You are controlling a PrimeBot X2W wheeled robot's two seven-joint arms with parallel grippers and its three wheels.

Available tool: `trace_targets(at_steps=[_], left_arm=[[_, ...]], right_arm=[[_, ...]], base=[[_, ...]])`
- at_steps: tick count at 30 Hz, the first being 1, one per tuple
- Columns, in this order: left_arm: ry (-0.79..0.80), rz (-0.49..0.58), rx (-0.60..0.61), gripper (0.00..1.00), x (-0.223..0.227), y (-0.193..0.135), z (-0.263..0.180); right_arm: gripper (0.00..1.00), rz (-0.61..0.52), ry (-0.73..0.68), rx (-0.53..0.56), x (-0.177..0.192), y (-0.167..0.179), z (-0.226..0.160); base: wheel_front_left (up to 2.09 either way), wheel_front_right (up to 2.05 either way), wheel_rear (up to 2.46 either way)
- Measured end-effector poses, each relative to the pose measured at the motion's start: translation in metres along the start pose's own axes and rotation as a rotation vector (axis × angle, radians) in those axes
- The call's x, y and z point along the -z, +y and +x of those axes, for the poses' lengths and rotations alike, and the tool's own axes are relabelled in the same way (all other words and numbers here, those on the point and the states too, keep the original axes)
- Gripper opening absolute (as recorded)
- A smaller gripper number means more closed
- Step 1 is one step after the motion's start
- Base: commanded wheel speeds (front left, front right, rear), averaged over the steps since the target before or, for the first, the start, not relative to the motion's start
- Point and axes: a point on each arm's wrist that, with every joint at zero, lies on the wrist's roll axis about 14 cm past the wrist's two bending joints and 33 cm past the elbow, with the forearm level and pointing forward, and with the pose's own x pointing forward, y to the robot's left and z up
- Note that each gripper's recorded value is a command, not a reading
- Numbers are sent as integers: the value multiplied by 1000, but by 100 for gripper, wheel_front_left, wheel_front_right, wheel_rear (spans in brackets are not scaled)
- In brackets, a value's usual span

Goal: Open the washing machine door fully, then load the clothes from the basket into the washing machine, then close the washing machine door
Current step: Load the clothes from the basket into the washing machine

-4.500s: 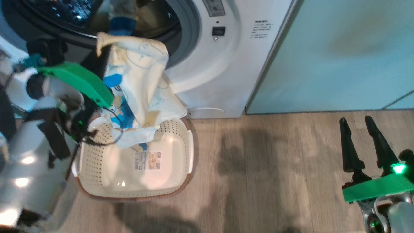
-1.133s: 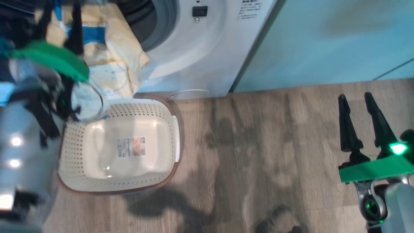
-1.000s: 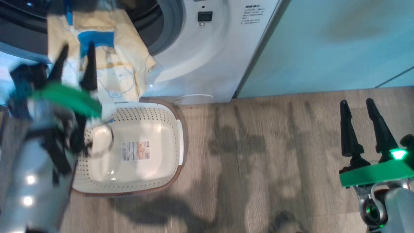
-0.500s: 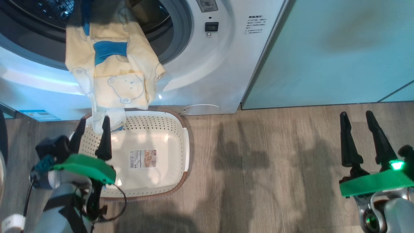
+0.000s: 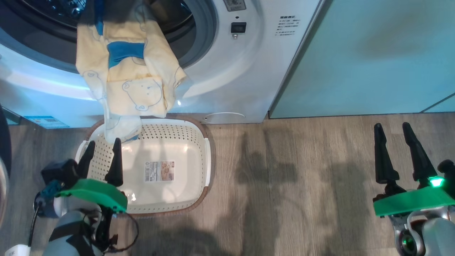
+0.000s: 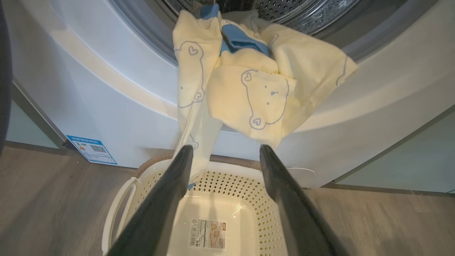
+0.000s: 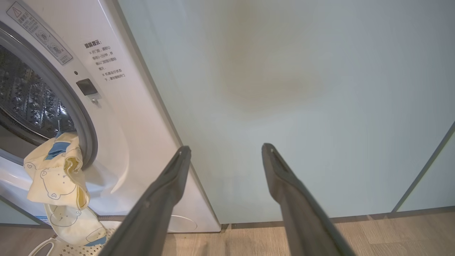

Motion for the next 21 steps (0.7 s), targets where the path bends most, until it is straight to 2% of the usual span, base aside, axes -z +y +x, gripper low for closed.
trace_targets(at_steps=[3, 9, 13, 21], left_arm=[[43, -3, -8, 100, 14, 3, 0], [246, -31, 1, 100, 71, 0, 2], [284, -13, 25, 100, 76, 2, 30], [381, -11, -32, 100, 99, 29, 69]], right_arm=[[100, -1, 7, 4, 2, -2, 0], [100, -6, 35, 13, 12, -5, 2], [100, -14, 50, 19, 18, -8, 9], [100, -33, 83, 24, 33, -13, 24]], base=[[0, 0, 0], [0, 0, 0], [0, 0, 0], [0, 0, 0]])
